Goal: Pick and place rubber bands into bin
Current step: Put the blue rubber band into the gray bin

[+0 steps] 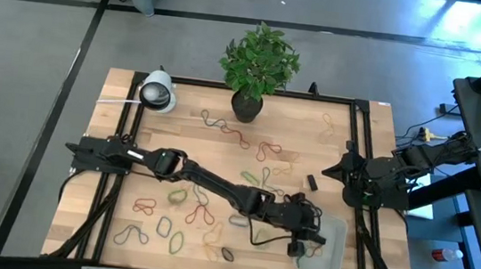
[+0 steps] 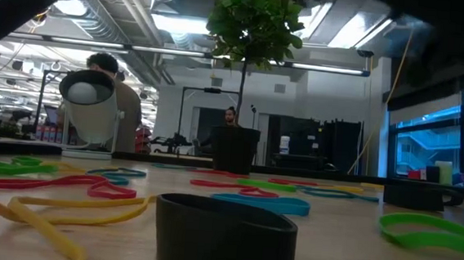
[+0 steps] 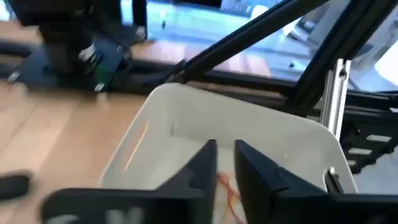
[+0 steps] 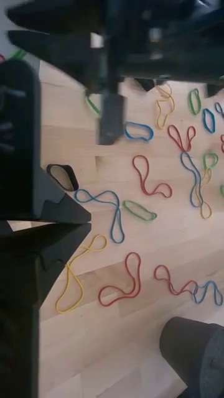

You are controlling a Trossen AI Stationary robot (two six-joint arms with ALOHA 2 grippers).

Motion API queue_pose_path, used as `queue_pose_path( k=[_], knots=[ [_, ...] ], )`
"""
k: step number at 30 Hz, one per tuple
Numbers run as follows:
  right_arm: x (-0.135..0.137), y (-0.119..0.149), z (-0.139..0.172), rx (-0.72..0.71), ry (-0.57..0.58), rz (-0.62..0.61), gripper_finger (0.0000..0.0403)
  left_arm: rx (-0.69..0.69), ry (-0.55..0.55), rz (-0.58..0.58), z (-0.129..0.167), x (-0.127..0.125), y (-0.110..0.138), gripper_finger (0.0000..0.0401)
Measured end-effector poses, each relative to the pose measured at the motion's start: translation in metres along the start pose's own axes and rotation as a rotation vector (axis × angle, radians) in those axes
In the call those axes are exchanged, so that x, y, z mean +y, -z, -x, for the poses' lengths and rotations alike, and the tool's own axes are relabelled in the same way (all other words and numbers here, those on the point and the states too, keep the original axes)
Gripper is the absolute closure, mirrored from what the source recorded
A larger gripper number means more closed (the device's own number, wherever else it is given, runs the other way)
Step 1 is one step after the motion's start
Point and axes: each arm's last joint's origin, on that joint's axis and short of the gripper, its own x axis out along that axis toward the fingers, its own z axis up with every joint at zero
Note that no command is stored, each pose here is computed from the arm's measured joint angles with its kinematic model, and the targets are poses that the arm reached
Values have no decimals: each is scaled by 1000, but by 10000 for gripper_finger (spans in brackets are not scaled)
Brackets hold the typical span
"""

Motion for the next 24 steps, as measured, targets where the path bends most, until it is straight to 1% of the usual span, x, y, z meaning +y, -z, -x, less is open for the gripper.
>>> queue_pose_path(
  k=[2, 5, 8, 10, 12, 14, 18, 22, 24],
  knots=[
    [0, 0, 0, -1, 0, -4, 387, 54, -24, -3, 11, 1, -8, 390],
    [0, 0, 0, -3, -1, -37, 387, 126, -102, -40, 30, 2, -19, 398],
    [1, -1, -1, -8, -3, -57, 387, 138, -185, -106, 50, 1, -24, 399],
    [2, -2, -3, -6, -2, -55, 387, 157, -216, -119, 62, 3, -20, 399],
    [4, -4, -7, 3, 1, -52, 387, 175, -222, -105, 74, 9, -7, 399],
    [8, -6, -13, 10, 6, -48, 386, 134, -213, -75, 88, 16, 5, 399],
    [15, -12, -34, 41, 42, -47, 375, -54, -163, 7, 132, 29, 21, 400],
    [22, -19, -67, 79, 70, -90, 344, -146, -109, 52, 178, 45, 49, 400],
    [23, -21, -86, 115, 71, -121, 323, -185, -90, 62, 202, 51, 56, 400]
  ],
)
